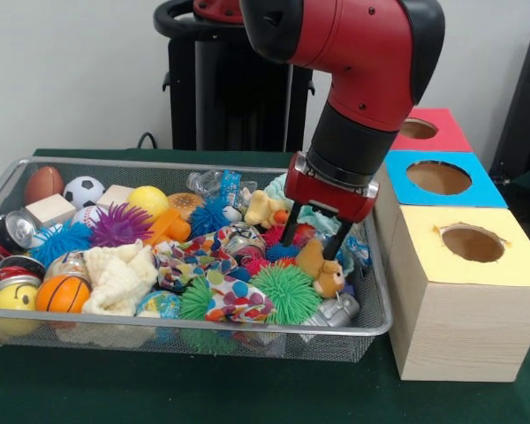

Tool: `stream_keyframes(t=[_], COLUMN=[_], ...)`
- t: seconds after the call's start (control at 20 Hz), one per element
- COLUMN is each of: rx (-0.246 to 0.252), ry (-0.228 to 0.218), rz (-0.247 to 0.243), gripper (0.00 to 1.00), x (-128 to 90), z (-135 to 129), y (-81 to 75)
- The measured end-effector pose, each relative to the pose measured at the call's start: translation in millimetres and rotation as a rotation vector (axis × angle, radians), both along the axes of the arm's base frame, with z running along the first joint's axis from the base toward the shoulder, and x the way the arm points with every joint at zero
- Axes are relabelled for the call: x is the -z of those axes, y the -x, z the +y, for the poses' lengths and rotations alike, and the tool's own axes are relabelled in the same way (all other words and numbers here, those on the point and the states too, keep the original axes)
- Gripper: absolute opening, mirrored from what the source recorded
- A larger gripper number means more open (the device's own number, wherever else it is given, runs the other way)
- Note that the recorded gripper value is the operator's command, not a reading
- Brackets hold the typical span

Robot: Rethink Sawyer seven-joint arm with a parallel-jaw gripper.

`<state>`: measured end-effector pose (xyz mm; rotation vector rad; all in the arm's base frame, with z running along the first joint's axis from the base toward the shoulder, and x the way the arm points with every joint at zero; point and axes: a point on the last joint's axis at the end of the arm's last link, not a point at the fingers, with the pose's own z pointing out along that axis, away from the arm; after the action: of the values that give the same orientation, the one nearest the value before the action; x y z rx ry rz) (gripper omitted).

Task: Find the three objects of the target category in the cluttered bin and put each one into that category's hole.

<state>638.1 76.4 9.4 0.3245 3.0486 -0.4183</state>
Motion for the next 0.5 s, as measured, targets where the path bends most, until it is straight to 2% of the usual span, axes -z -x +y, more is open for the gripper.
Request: stream_keyframes(t=[0.5], rx=[-0.006], ry=[-0.017], rz=[-0.001], gripper=[1.00], x=[-1], z=[13], y=[-12.6])
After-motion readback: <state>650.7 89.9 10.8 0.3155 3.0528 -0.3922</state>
